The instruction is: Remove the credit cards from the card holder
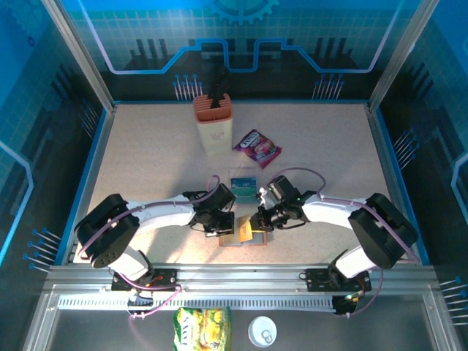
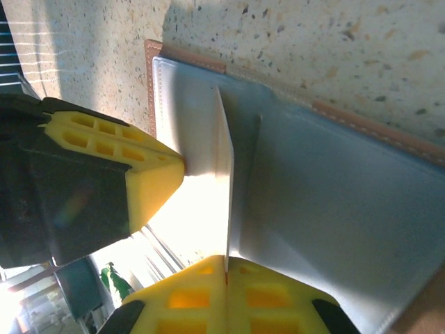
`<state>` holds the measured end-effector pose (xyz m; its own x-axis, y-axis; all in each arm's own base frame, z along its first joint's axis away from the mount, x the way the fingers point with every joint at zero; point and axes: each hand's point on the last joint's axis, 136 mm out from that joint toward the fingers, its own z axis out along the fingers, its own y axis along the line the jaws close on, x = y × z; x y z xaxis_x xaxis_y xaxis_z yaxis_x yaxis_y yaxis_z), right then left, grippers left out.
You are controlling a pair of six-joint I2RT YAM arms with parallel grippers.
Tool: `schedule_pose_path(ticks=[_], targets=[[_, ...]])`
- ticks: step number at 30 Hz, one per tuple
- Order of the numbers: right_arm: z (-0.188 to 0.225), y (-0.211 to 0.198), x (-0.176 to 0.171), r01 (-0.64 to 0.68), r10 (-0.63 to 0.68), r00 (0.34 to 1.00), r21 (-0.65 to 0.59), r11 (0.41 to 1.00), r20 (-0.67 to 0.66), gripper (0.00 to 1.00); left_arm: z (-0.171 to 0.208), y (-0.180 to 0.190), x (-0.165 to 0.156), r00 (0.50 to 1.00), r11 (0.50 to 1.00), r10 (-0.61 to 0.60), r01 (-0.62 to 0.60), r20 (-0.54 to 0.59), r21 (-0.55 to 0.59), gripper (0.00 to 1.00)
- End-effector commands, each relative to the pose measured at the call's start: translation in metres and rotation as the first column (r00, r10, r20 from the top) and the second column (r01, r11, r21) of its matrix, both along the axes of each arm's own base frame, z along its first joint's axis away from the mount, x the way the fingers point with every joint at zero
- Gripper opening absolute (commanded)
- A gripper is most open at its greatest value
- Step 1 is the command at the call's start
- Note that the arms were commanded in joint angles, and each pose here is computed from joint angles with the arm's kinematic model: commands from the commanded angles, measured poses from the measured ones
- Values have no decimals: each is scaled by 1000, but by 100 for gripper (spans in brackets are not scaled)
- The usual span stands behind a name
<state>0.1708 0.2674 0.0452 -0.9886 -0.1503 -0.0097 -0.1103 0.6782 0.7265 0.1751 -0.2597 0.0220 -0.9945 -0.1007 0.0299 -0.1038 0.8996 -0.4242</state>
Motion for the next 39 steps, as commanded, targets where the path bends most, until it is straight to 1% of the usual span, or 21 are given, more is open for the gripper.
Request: schedule_pose_path(ticks=[1, 5, 10, 13, 16, 19, 20, 22, 24, 25, 26, 28, 29, 32, 35, 39], targets=[[7, -11, 0, -15, 16, 1000, -53, 998, 26, 2, -8, 17, -13, 999, 998, 19, -17, -40, 60, 0], [20, -15, 3, -29, 34, 997, -79, 996, 64, 1, -4, 15, -11, 999, 999, 25, -24, -30, 46, 0], [40, -25, 10, -71, 93, 987, -155, 985, 135, 0, 7, 9, -5, 1000, 999, 25, -25, -4, 22, 0], [57, -30, 15, -139, 177, 966, -201, 970, 186, 0, 18, 5, 0, 999, 1000, 30, -30, 20, 0, 0], [71, -39, 18, -215, 281, 934, -277, 936, 223, 0, 31, 4, 5, 998, 999, 36, -35, 52, -17, 0], [83, -43, 25, -305, 403, 869, -332, 892, 286, 0, 43, 8, 9, 995, 998, 53, -51, 86, -27, 2], [87, -43, 27, -345, 452, 836, -343, 874, 311, 0, 46, 11, 10, 994, 998, 61, -59, 95, -30, 3], [92, -42, 30, -427, 552, 750, -371, 825, 365, 0, 50, 16, 11, 991, 997, 78, -75, 108, -37, 4], [98, -44, 42, -485, 638, 656, -424, 765, 402, 0, 50, 24, 10, 989, 995, 99, -94, 111, -44, 4], [101, -44, 47, -510, 669, 621, -437, 741, 410, 0, 51, 26, 10, 988, 994, 108, -103, 112, -49, 5], [104, -43, 52, -543, 709, 566, -457, 705, 421, 0, 51, 30, 10, 987, 993, 115, -110, 114, -52, 5], [105, -44, 65, -576, 773, 474, -515, 634, 422, 0, 51, 35, 8, 985, 991, 127, -121, 114, -56, 5], [107, -43, 74, -580, 791, 437, -539, 611, 428, 0, 52, 37, 7, 985, 990, 131, -125, 115, -59, 5], [119, -34, 94, -617, 812, 378, -534, 579, 445, 0, 51, 45, 4, 982, 988, 147, -141, 116, -59, 5], [126, -25, 116, -635, 824, 337, -535, 557, 456, 0, 50, 52, 0, 980, 986, 160, -154, 115, -60, 6], [122, -19, 144, -656, 842, 307, -542, 524, 443, 0, 51, 59, -2, 977, 983, 178, -171, 118, -70, 6]])
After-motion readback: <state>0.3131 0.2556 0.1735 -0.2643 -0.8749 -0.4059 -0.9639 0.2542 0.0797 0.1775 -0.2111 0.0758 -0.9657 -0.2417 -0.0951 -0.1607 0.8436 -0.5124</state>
